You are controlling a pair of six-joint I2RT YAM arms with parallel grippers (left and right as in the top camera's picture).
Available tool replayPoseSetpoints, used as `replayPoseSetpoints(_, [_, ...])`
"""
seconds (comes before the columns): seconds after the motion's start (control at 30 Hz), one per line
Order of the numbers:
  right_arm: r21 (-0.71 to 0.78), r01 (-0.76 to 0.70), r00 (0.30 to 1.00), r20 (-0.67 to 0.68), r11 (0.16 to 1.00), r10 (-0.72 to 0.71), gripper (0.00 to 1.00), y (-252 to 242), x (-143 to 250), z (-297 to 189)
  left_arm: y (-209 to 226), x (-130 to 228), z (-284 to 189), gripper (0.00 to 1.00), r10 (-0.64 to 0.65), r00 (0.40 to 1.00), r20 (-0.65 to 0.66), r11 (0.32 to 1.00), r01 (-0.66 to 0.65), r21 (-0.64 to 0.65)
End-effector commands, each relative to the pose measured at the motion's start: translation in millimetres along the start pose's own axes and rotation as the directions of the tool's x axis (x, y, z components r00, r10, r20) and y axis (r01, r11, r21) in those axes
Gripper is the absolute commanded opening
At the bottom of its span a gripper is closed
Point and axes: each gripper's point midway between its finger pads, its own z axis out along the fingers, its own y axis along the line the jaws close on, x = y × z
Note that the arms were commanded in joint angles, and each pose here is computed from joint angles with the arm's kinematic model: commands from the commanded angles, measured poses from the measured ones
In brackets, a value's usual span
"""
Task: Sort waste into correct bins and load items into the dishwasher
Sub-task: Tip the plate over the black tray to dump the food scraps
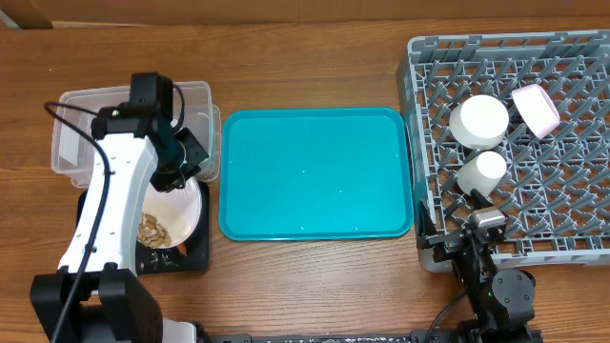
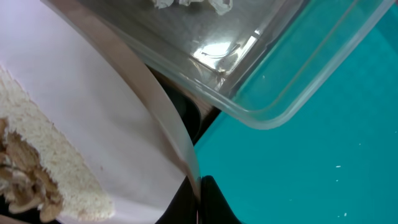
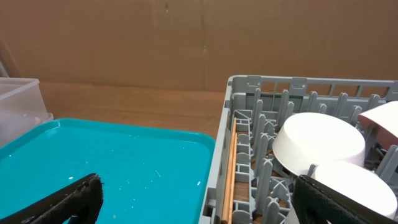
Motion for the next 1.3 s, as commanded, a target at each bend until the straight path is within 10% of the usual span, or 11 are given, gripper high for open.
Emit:
replayPoseSetpoints(0.0, [0.002, 0.004, 1.0, 0.01, 1.0, -0.004, 1.0, -0.5, -0.9, -0.2, -3.3, 0.8, -16.4, 0.05, -0.006, 0.999, 0.034, 0.993, 0.002, 0.114])
replayPoseSetpoints(0.7, [0.002, 0.004, 1.0, 0.01, 1.0, -0.004, 1.0, -0.5, -0.9, -0.2, 41.3, 16.3, -69.4, 0.04, -0.075, 0.957, 0.279, 0.903, -0.054, 0.427])
replayPoseSetpoints(1.07, [0.002, 0.004, 1.0, 0.01, 1.0, -0.004, 1.0, -0.5, -0.9, -0.2, 27.6, 29.3, -86.4, 0.04, 0.006, 0.942, 0.336, 0.641, -0.261, 0.722])
replayPoseSetpoints(1.27, [0.002, 0.004, 1.0, 0.01, 1.0, -0.004, 1.0, -0.5, -0.9, -0.2, 29.2, 40.1, -98.2, 0.04, 0.034, 0.923, 0.384, 0.61, -0.324, 0.723])
